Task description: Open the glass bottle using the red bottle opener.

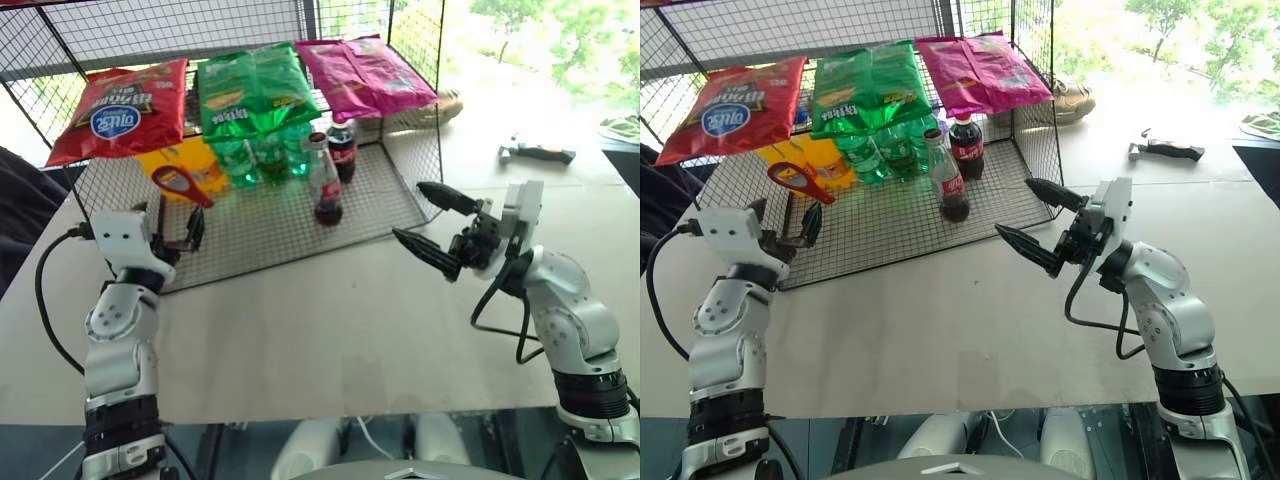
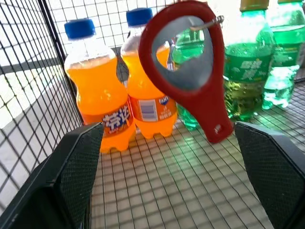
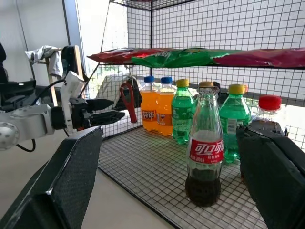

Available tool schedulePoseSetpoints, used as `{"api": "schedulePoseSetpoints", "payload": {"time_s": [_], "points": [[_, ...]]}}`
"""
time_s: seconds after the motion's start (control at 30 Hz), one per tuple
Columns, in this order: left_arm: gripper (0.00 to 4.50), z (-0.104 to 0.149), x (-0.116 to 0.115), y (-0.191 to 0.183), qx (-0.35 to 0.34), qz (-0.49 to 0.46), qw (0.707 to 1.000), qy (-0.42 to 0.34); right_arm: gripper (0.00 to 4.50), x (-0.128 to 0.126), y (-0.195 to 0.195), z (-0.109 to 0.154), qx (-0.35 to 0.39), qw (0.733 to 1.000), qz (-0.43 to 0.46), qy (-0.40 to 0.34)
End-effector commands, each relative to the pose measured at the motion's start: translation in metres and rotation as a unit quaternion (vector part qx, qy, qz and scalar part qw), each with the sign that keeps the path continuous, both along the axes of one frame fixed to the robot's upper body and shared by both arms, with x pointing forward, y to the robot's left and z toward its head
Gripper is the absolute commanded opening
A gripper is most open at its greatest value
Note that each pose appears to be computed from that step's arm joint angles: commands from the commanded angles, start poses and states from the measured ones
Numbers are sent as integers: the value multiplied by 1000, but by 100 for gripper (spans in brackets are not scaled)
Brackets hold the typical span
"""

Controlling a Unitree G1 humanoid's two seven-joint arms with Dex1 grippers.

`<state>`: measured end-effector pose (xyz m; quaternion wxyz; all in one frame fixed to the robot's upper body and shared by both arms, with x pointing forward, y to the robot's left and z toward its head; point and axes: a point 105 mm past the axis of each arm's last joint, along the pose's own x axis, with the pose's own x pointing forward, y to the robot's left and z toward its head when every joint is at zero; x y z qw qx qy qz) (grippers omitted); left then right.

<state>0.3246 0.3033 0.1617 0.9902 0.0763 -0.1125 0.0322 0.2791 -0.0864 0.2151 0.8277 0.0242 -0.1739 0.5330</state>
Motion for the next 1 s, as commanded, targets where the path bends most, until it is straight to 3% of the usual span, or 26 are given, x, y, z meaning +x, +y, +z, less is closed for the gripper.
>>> {"api": "schedulePoseSetpoints", "payload": {"time_s": [0.03,0.37,0.53,0.57,0.73,0.77,1.0], "points": [[450,16,4,3,19,5,999,-30,449,-16,14,18,15,999,37,-22],[450,24,19,-13,13,-39,998,-52,449,-29,31,24,13,997,79,-23],[292,24,14,-14,0,-52,997,-61,450,-31,34,23,2,996,87,-27],[233,24,14,-13,-2,-52,997,-61,450,-31,35,24,2,996,87,-27],[24,22,13,-14,-8,-51,997,-61,450,-29,36,23,0,996,86,-27],[8,22,13,-14,-9,-51,997,-61,450,-29,35,23,0,996,86,-28],[8,29,10,-17,-28,-62,995,-74,450,-25,35,22,-6,996,79,-30]]}}
